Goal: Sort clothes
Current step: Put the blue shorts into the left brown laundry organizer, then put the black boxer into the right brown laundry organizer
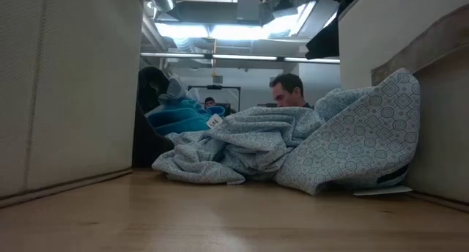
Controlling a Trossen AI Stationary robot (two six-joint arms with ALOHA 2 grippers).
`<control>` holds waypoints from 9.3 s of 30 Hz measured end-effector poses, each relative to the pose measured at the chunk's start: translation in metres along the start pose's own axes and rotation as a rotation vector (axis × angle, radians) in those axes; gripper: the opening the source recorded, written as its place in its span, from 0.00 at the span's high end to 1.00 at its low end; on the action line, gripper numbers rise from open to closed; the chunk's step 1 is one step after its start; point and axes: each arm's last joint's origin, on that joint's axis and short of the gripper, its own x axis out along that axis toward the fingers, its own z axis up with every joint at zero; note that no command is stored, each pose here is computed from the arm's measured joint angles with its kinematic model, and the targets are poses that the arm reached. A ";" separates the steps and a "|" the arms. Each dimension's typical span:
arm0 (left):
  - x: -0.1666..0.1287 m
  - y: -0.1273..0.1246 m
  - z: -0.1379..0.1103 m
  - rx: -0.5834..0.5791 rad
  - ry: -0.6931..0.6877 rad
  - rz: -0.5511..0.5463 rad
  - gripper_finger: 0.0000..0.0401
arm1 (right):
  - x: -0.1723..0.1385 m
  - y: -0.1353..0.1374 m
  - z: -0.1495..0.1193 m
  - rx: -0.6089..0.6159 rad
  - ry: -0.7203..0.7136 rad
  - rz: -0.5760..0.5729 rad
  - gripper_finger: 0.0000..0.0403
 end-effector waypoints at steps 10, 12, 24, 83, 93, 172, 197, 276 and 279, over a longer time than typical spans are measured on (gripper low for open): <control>0.077 0.007 -0.001 0.088 0.008 -0.018 0.55 | 0.000 0.000 0.000 -0.001 0.003 0.000 0.36; 0.088 0.010 -0.003 0.115 0.019 -0.025 0.55 | 0.000 0.000 0.000 -0.001 0.003 0.000 0.36; 0.140 0.015 -0.024 0.323 0.394 0.161 0.55 | 0.000 0.000 0.000 -0.023 0.000 0.000 0.36; 0.175 0.013 -0.058 0.257 0.599 0.161 0.94 | 0.000 0.000 0.000 -0.027 0.004 0.008 0.36; 0.120 -0.007 -0.013 0.273 0.331 0.146 0.92 | 0.000 0.000 0.000 -0.027 0.003 0.008 0.36; -0.107 -0.052 -0.214 0.063 0.748 0.384 0.92 | 0.005 0.002 -0.001 0.001 0.010 0.007 0.36; -0.086 -0.022 -0.226 -0.054 0.985 0.317 0.55 | 0.006 0.002 -0.001 -0.002 0.003 0.008 0.36; -0.006 0.066 -0.136 0.192 -0.262 -0.105 0.55 | 0.201 -0.067 0.008 0.111 0.649 -0.230 0.36; -0.006 0.066 -0.136 0.194 -0.263 -0.103 0.55 | 0.209 -0.070 -0.005 0.093 0.690 -0.279 0.36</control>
